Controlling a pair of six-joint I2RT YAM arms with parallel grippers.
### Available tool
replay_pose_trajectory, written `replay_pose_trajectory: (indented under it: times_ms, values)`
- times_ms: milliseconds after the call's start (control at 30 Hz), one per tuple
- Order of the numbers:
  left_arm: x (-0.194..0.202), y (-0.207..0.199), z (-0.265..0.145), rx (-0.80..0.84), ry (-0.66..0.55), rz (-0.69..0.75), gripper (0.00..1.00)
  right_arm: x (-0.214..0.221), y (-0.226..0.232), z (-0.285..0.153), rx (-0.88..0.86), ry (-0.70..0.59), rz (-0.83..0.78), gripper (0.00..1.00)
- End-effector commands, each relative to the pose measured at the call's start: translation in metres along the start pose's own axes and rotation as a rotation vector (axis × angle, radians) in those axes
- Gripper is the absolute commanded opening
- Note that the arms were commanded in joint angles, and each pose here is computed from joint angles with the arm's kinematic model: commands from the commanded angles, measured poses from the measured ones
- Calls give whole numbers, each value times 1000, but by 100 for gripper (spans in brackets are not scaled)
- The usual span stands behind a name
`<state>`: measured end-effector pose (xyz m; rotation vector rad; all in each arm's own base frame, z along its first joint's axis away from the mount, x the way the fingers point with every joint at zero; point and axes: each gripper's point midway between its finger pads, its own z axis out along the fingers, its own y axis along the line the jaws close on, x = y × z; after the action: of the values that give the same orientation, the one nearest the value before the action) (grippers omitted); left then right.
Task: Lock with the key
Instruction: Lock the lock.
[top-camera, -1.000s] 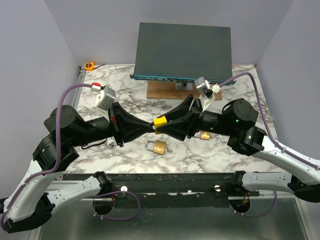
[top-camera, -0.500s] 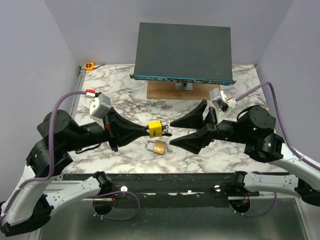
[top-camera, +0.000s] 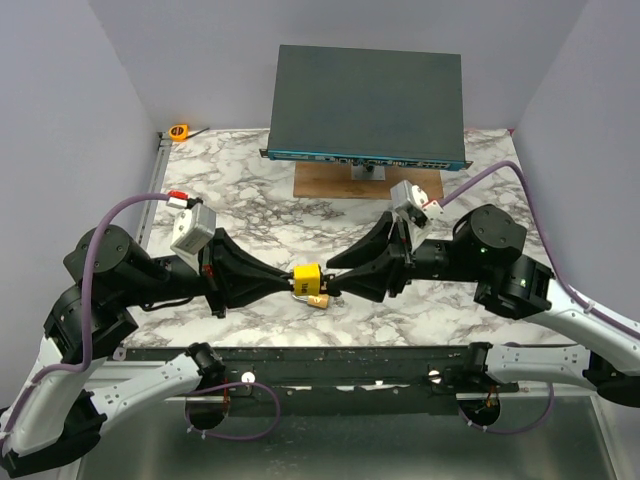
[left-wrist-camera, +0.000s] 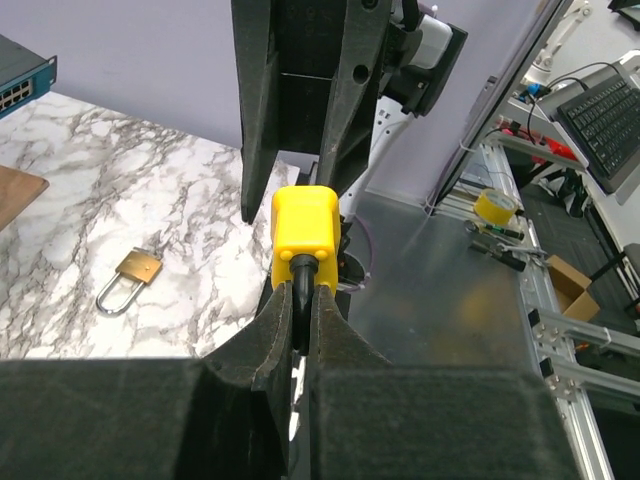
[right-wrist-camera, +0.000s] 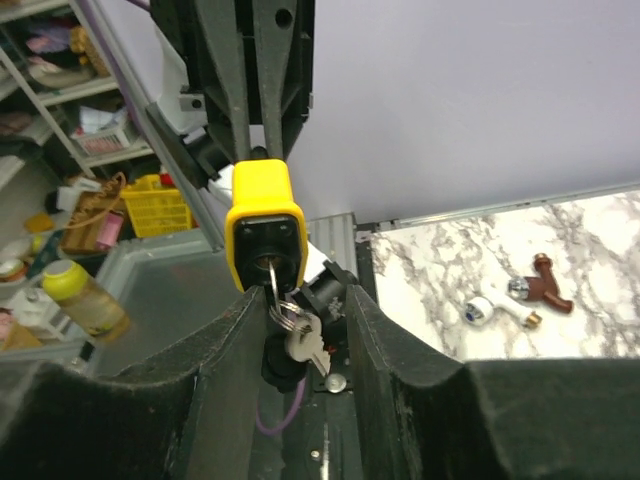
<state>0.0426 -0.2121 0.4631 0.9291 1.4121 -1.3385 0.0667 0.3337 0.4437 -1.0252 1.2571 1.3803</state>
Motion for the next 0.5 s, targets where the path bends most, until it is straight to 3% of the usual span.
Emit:
replay_pose_trajectory:
  times_ms: [0, 467]
  values:
    - [-12, -13, -4, 51, -32, 48, 0, -11, 17, -4, -74, -8, -14, 33]
    - [-12, -11, 0, 56, -26, 32, 0, -6, 26, -1, -141, -9, 0, 22]
